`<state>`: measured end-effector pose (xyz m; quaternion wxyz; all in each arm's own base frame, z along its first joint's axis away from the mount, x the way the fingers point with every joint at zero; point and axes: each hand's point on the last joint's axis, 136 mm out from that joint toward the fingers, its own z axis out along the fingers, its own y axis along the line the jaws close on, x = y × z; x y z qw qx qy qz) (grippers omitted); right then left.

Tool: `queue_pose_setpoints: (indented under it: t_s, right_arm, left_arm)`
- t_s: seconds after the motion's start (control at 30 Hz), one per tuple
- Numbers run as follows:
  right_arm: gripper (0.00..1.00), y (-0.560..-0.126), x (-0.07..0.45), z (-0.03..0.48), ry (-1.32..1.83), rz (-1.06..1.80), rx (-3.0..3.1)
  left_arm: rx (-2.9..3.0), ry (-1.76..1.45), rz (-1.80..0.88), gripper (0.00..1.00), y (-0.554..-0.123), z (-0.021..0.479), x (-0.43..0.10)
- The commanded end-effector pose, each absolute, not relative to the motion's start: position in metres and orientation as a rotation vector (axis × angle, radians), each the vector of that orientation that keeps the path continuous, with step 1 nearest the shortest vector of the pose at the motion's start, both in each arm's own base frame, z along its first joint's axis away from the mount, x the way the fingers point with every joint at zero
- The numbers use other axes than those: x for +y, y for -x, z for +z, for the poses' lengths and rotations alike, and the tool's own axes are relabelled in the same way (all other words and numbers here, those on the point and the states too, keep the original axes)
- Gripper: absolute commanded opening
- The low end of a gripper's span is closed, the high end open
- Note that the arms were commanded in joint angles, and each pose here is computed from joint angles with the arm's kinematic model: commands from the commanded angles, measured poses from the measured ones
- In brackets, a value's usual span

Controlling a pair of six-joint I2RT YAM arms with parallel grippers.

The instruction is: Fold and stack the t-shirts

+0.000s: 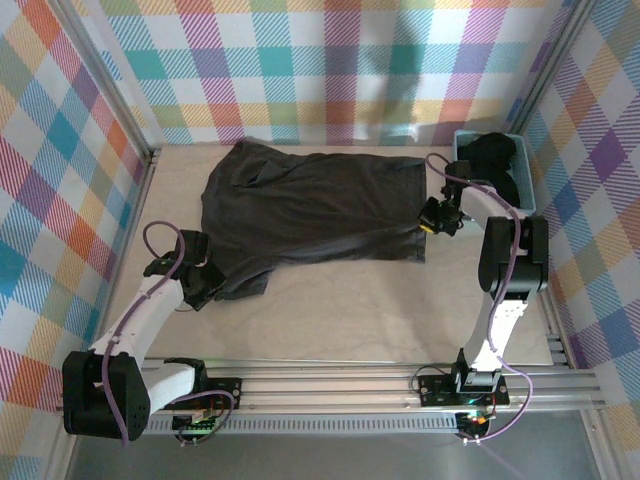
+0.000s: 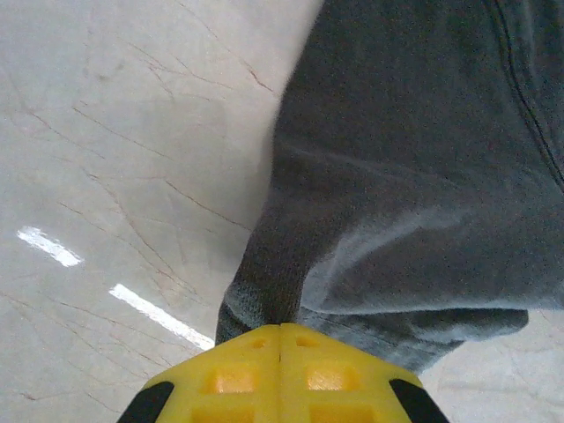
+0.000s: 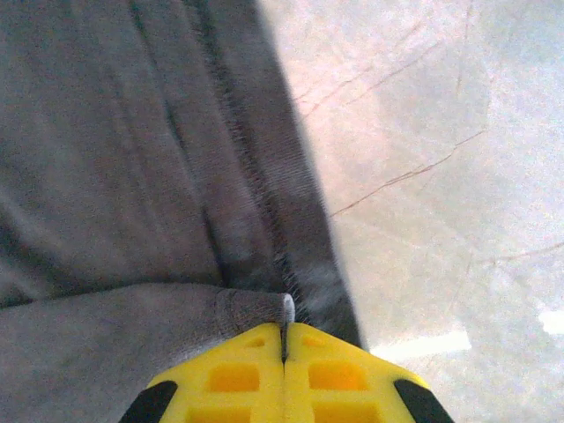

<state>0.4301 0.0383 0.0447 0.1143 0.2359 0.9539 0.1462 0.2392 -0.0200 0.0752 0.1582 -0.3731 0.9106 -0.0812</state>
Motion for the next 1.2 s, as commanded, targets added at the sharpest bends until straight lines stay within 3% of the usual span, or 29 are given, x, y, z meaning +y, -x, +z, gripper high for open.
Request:
queue_pose_setpoints:
  t_s: [0.0,0.07,0.2,0.37,0.53,0.9,1.17]
  right_arm:
    - [0.18,-0.436,0.023,0.057,-0.688,0.354,2.765]
    - [0.31,-0.431,0.021,0.068,-0.686,0.339,2.746]
    - [0.39,-0.404,0.018,0.089,-0.742,0.337,2.683]
    - [0.33,-0.366,0.036,0.079,-0.977,0.495,2.646]
    - [0.37,-0.36,0.043,0.055,-1.138,0.532,2.629]
    - [0.47,-0.384,0.056,0.029,-0.896,0.63,2.665]
    - [0.41,-0.38,0.07,0.03,-0.874,0.765,2.658]
  left_arm:
    - [2.618,1.021,-0.331,0.0,-0.243,0.086,-0.031]
    - [2.625,1.011,-0.351,0.0,-0.24,0.086,-0.033]
    - [2.63,1.01,-0.33,0.0,-0.233,0.085,-0.031]
    - [2.614,1.009,-0.318,0.0,-0.233,0.086,-0.028]
    - [2.611,1.008,-0.322,0.0,-0.236,0.088,-0.029]
    - [2.621,0.989,-0.33,0.0,-0.237,0.088,-0.03]
    - [2.624,0.987,-0.331,0.0,-0.236,0.087,-0.03]
